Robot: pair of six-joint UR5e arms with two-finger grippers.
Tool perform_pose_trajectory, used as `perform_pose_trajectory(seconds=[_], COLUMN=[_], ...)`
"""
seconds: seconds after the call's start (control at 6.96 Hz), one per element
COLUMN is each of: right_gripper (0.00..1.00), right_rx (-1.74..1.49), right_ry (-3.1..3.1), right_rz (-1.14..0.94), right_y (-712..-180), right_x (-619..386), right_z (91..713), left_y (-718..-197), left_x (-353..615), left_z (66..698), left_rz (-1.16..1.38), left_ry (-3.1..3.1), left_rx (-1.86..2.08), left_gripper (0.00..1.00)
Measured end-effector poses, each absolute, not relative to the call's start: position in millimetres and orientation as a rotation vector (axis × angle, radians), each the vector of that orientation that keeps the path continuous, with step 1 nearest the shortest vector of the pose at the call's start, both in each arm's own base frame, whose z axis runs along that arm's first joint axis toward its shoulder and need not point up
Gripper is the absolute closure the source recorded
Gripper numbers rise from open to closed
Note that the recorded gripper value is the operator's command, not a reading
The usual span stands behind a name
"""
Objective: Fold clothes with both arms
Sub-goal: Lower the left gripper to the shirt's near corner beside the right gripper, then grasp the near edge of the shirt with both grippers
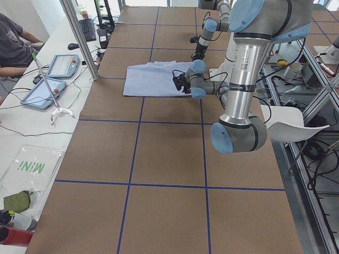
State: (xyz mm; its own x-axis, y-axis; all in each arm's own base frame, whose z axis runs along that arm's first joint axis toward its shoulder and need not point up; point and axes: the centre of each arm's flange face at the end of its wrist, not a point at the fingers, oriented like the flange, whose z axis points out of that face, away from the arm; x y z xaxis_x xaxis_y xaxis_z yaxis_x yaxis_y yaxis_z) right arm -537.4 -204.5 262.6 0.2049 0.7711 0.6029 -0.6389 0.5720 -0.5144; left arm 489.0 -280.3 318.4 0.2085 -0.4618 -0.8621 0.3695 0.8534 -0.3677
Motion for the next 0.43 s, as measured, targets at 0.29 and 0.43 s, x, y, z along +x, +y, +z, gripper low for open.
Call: perform_pose_trajectory(seconds=[0.29, 0.43], right_gripper=[1.00, 1.00], right_rx=[-0.167, -0.167], right_ry=[-0.947, -0.948], right_rz=[0.988, 0.988], right_y=[-204.2, -204.2], right_x=[-537.0, -536.8], right_z=[260.4, 260.0], left_y=[-231.7, -223.9], left_x=[513.3, 514.4], left_z=[322.3, 319.7], left_rz=[-0.601, -0.603], left_ry=[1.204, 1.194], left_rx=[-0.138, -0.142], left_gripper=[0.50, 0.50])
